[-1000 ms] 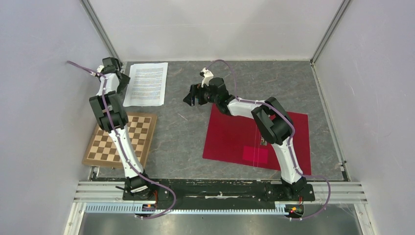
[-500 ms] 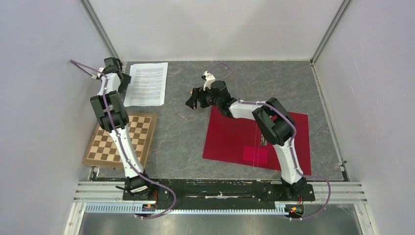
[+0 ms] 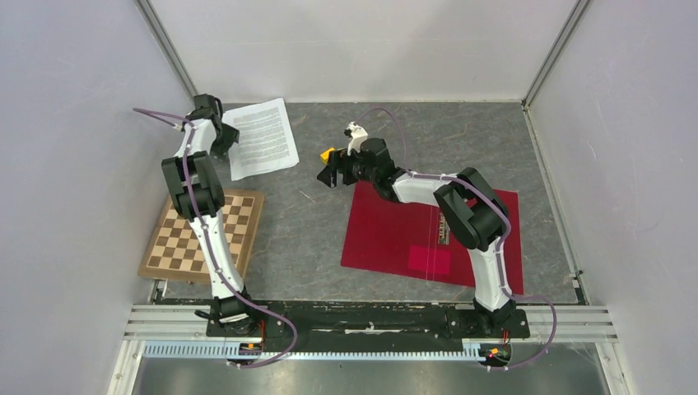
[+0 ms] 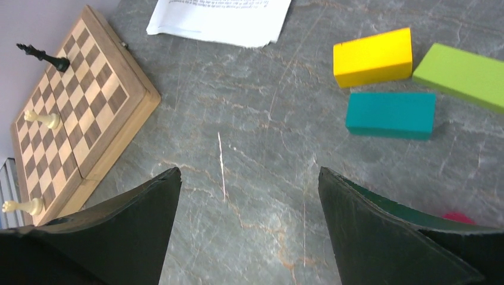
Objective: Put the files into the folder
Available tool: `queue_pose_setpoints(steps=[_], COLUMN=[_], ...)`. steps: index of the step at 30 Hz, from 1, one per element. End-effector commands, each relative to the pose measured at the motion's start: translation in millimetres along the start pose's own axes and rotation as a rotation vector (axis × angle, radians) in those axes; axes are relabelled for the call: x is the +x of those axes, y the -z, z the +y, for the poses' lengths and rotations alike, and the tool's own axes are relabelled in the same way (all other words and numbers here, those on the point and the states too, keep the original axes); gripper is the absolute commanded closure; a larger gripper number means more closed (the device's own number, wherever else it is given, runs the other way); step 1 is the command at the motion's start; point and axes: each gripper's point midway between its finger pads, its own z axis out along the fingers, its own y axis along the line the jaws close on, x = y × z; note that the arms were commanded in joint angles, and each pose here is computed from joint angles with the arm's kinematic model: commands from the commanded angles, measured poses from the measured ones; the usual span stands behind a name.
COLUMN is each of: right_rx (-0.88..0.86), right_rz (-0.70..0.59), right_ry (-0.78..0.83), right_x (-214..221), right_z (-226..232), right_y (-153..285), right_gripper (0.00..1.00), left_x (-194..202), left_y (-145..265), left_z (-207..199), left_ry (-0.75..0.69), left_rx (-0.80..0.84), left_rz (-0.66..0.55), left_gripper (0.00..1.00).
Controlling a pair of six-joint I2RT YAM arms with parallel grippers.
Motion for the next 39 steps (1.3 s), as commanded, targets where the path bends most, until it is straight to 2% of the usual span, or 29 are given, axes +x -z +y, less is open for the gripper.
queue_pose_setpoints(steps=[1,14,23,30,34,39], right_rx=[-0.014,0.001,0.003,0.005,0.055,0.036], right_rz=[-0.068,-0.056,-0.071,-0.169,-0.237,-0.376], right_ry=[0.043,0.056,0.057,0.163,0.228,0.187], right_x=[-24.2,-19.6,-29.1,-86.5,-112.6,-122.5], right_z=[11.9,9.8,7.0,3.8,-15.3,-36.5], right_y=[18.1,27.8,21.6,-34.5,-77.9,-110.9], right_gripper=[0.11,0.11,0.11,0.10,0.03,0.02], left_x=[60.7,117.5,134.4,121.8,104.8,89.4], left_y=[13.0,43.4,50.1,62.4,72.6,73.8], left_z=[24.4,27.8,35.1,22.7,4.1,-13.9], left_ry=[-0.139,-0.302,-0.344,-0.352,-0.339,-0.301], left_rx=[-0.105,-0.183,-0.230,-0.184,-0.115,-0.029], left_rz=[0.165,0.195,0.190,0.173,0.154,0.145], left_gripper=[0.28,0.28,0.28,0.28,0.25,0.21])
